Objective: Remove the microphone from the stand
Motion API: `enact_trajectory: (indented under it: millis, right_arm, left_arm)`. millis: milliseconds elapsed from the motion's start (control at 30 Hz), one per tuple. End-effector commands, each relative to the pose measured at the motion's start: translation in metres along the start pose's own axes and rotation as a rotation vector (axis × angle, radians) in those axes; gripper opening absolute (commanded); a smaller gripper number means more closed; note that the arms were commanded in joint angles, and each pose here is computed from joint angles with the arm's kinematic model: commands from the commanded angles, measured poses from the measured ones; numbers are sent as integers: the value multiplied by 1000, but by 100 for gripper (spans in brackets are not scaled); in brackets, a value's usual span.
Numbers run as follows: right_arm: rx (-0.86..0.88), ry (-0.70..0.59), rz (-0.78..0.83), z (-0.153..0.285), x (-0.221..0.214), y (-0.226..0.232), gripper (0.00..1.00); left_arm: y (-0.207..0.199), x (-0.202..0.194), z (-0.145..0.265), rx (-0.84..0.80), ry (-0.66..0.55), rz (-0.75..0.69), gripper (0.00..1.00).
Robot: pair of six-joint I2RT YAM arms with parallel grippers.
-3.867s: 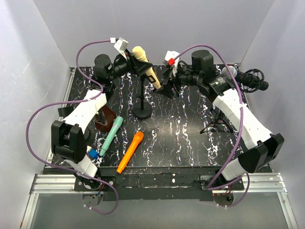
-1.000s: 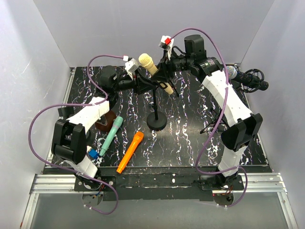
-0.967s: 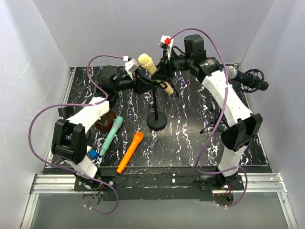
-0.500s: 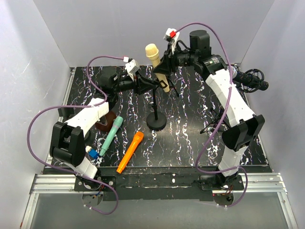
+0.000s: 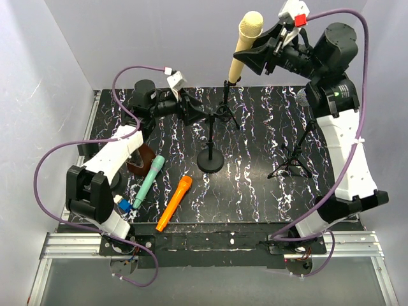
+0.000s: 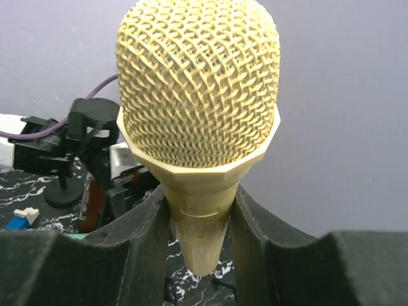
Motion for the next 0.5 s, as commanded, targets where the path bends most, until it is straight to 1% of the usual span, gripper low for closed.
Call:
enact_trajectory:
  millis: [0,67,100,200,233,333,467]
  right_arm:
    - [31,-52,14,4,15,12,1]
    - [52,-50,2,5,10,16,1]
    - [67,-47,-35,5,6,20,1]
    - [104,-52,-59,4,1,27,1]
    - [114,-52,-64,2,-1,28,1]
    - [130,-65,-82,-2,-1,29,1]
    - [150,-91,-89,-17,1,25,1]
  left_arm:
    - [-25,65,13,-5,-60,-39,70]
    - [-38,88,18,-21,-85,-49,78]
    - [-43,98,19,-30,-96,-51,79]
    - [-54,124,20,-55,-132,-39,79]
    - [-57,126,18,-59,-124,-25,79]
    - [-68,141,12,-101,-134,-52,79]
    - [-74,153,-3,-136,-129,-52,80]
Point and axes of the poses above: each gripper's point midway between its finger pads, its own z axis back along the fingers, its own y axis along the line the jaws close on, x = y × z, the point moved 4 cm from there along z, back along the fingers, and after that the axes turned 5 degrees about z, right-handed, at the moved point
